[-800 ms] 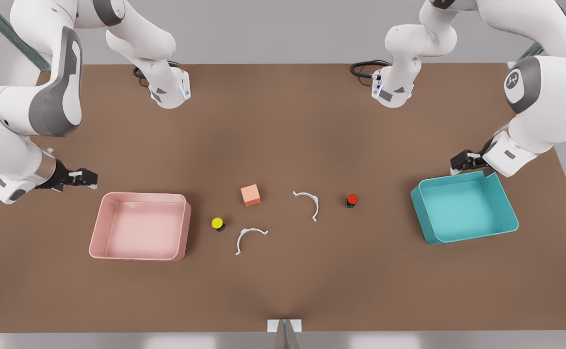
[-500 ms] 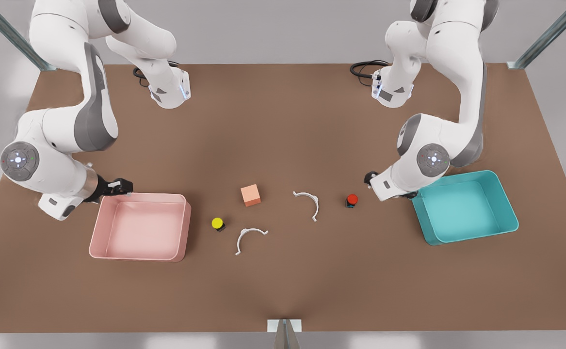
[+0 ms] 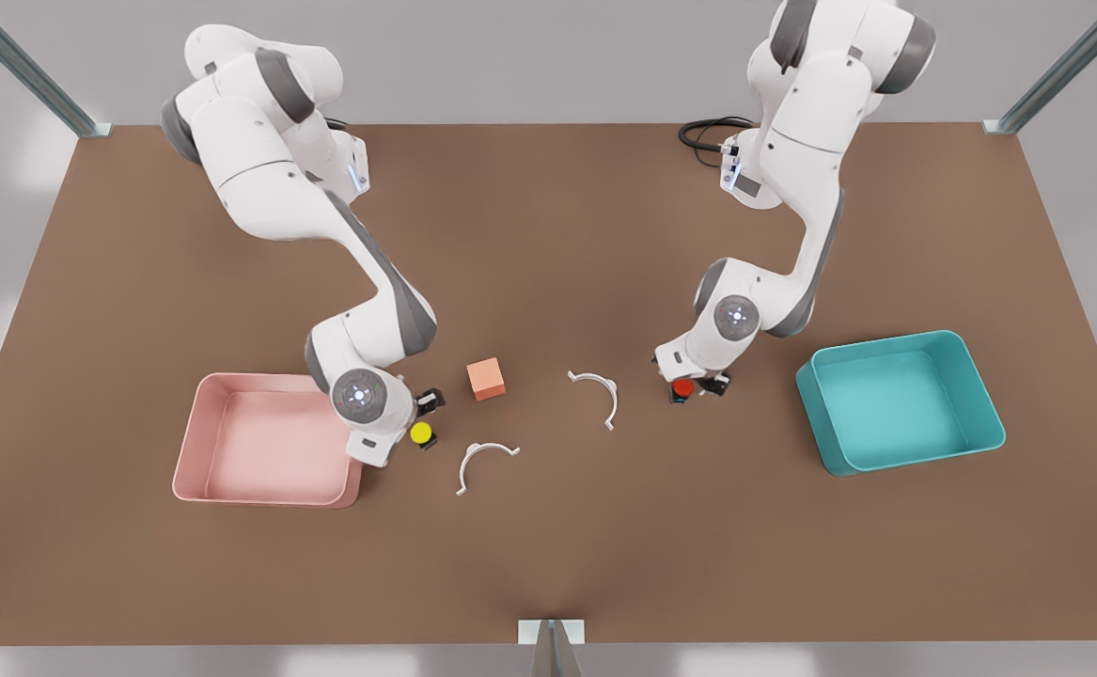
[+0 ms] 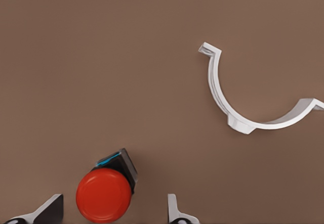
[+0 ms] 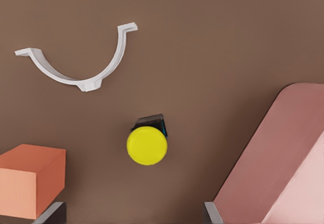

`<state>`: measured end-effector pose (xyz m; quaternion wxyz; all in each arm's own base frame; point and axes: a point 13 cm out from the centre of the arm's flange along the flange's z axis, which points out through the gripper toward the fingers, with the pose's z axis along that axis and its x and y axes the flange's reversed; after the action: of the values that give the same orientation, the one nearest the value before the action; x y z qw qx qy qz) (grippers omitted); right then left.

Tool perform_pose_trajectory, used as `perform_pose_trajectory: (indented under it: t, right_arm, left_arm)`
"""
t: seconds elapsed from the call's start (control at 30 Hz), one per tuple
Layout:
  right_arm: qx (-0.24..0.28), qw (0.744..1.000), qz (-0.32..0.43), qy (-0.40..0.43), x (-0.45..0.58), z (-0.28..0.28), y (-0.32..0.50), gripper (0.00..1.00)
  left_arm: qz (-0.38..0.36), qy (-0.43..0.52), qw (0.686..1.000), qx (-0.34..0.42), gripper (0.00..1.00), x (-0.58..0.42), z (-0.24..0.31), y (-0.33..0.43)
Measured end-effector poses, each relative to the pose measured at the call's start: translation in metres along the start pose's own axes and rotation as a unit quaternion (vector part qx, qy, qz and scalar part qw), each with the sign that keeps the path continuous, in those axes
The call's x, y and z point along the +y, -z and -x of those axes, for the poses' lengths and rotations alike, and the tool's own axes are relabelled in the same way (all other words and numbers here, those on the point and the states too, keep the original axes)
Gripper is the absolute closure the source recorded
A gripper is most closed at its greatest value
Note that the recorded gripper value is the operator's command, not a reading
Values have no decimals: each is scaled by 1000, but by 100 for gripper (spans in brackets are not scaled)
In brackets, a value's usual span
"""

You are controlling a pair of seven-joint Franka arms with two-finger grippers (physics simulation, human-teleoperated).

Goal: Place the red button in the blue storage box with the left arm, and place the yellow button in the pink storage box with the right arm

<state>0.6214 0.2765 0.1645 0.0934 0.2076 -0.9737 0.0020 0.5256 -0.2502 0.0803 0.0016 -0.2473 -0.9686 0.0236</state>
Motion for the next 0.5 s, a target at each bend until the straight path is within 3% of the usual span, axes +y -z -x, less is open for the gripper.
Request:
perform_pose_trajectory:
  t: [0.27, 0.4, 0.5]
  right_arm:
    - [-11, 999, 3, -31, 9, 6, -74, 0]
    - [-40, 998, -1, -41, 3, 16, -91, 0]
    - [-56, 997, -2, -49, -3, 18, -105, 0]
  left_arm:
    - [2, -3, 1000, -8, 1, -2, 0, -23]
    - [2, 1, 1000, -8, 21, 0, 1, -30]
    - [-1, 7, 1000, -9, 43, 1, 2, -32]
